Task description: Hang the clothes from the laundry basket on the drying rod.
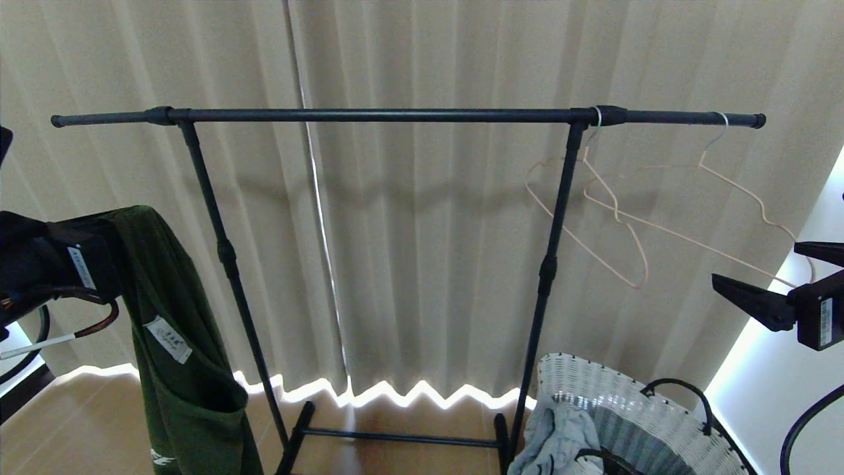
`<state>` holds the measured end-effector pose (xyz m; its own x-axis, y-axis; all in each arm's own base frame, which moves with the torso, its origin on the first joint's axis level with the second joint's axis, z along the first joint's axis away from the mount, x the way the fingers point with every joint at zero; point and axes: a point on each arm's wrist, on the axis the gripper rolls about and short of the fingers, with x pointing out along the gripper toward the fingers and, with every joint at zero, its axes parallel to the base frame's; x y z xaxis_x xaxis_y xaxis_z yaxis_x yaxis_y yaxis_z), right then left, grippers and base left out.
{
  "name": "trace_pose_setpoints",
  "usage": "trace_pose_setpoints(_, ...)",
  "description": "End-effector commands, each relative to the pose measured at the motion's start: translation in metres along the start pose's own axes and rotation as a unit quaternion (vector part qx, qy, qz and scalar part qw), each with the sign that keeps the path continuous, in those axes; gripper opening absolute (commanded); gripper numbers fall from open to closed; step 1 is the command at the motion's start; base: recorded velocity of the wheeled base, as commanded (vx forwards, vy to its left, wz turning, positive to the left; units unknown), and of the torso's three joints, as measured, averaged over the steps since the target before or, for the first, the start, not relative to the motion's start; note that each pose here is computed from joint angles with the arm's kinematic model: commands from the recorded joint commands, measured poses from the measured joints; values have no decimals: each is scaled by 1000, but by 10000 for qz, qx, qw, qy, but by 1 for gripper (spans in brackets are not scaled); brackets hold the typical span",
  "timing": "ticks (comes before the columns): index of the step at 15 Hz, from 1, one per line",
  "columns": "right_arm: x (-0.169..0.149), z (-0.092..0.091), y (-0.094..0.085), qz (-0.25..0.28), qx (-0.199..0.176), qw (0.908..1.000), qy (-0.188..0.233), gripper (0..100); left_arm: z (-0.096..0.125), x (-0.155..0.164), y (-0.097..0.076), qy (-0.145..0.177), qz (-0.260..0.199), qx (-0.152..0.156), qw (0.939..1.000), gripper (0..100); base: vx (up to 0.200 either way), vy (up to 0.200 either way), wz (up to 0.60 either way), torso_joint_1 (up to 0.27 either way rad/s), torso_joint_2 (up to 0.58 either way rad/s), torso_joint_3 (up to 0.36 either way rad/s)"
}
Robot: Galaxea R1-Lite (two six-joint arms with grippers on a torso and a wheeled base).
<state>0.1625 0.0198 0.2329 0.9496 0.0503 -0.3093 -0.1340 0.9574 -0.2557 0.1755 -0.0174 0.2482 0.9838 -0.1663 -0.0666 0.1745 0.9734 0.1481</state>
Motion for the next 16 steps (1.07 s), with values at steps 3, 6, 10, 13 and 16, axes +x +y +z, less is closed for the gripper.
trace_pose_setpoints(3,0,0,0,-8,-1,10000,-2,100,-1,1,0,26,-4,-6,10000,0,0,-200,0,2,4,2)
trace_pose_setpoints(6,0,-1,-9,-251,73,9996,50,100,-2,2,0,49,-7,7,10000,0,0,0,0,0,0,0)
trace_pose_setpoints(10,-2,-4,-27,-802,229,9964,142,100,-3,2,0,64,-10,6,10000,0,0,0,0,0,0,0)
trace_pose_setpoints(13,-2,-3,-28,-834,238,9961,135,100,-2,2,0,54,-24,-8,10000,0,0,0,0,0,0,0)
trace_pose_setpoints(16,-1,3,-31,-862,240,9960,63,100,-2,3,-1,53,-31,-8,10000,0,133,0,0,0,0,2)
